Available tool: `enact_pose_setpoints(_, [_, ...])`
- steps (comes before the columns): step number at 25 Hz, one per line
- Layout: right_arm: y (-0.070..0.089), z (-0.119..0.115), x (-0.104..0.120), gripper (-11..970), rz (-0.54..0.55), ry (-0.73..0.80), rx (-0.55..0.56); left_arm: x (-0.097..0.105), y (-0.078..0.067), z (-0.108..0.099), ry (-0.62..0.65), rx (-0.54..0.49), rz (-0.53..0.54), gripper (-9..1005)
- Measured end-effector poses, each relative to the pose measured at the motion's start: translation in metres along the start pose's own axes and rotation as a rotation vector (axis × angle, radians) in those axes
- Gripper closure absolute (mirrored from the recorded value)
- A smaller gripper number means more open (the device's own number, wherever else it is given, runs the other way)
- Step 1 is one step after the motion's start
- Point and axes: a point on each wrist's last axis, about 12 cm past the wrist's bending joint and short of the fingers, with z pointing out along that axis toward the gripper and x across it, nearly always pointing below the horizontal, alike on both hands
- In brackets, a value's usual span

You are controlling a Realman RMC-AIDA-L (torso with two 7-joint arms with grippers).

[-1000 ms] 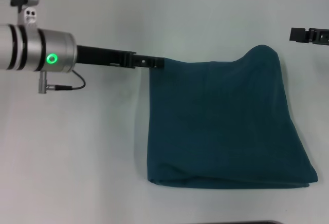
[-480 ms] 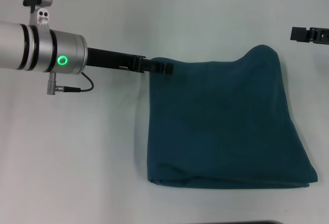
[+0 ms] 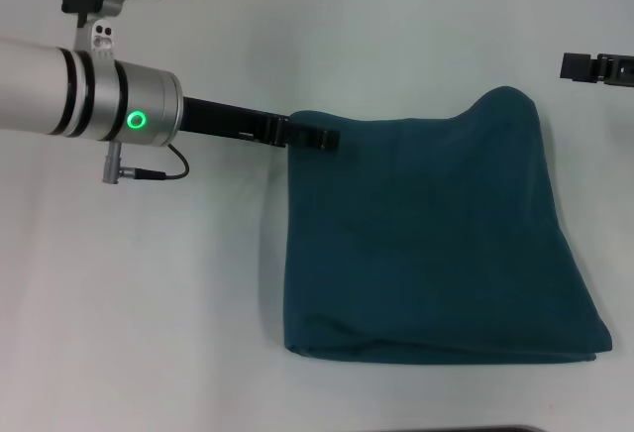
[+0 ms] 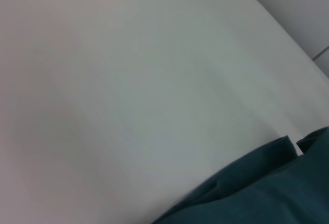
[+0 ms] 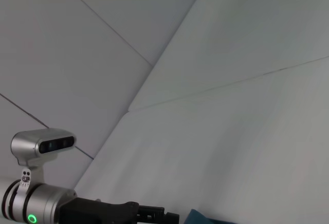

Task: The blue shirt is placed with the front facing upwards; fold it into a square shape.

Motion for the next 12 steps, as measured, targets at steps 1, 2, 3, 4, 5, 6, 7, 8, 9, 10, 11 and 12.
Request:
enact_pose_setpoints(1, [0.0,0.0,0.0,196,0.0,0.0,0.0,-0.0001,-0.0001,0.0005,0.002,-0.003,0.001,46])
enact_pose_setpoints(2, [0.0,0.0,0.0,196,0.0,0.0,0.0,-0.0001,-0.0003,0.0011,0.002,-0.005,0.002,46])
enact_pose_setpoints(3, [0.0,0.0,0.0001,196,0.0,0.0,0.0,-0.0004,-0.0002,0.0013,0.0,-0.007,0.002,46])
enact_pose_setpoints(4, [0.0,-0.0001,0.0001,196,0.001,0.0,0.0,-0.0007,0.0,0.0014,-0.001,-0.009,0.002,46])
enact_pose_setpoints(5, [0.0,-0.0001,0.0001,196,0.002,0.0,0.0,-0.0014,0.0001,0.0017,-0.005,-0.013,0.002,46])
enact_pose_setpoints(6, [0.0,-0.0001,0.0001,196,0.004,0.0,0.0,-0.0022,0.0002,0.0019,-0.008,-0.016,0.003,46])
enact_pose_setpoints(7, [0.0,-0.0001,0.0001,196,0.005,0.0,0.0,-0.0028,0.0002,0.0022,-0.011,-0.019,0.004,46])
enact_pose_setpoints(8, [0.0,-0.0001,0.0001,195,0.007,0.0,0.0,-0.0038,-0.0002,0.0028,-0.014,-0.021,0.006,46])
enact_pose_setpoints(9, [-0.0001,-0.0001,0.0001,195,0.008,0.0,0.0,-0.0044,-0.0007,0.0036,-0.014,-0.021,0.007,46])
enact_pose_setpoints(10, [0.0,-0.0001,0.0001,195,0.008,0.0,0.0,-0.005,-0.0011,0.0047,-0.013,-0.022,0.008,46])
enact_pose_setpoints(11, [0.0,-0.0001,0.0001,195,0.008,0.0,0.0,-0.0056,-0.0015,0.0059,-0.012,-0.023,0.009,46])
enact_pose_setpoints(12, [0.0,0.0,-0.0001,195,0.008,0.0,0.0,-0.0056,-0.0018,0.0072,-0.009,-0.023,0.008,46])
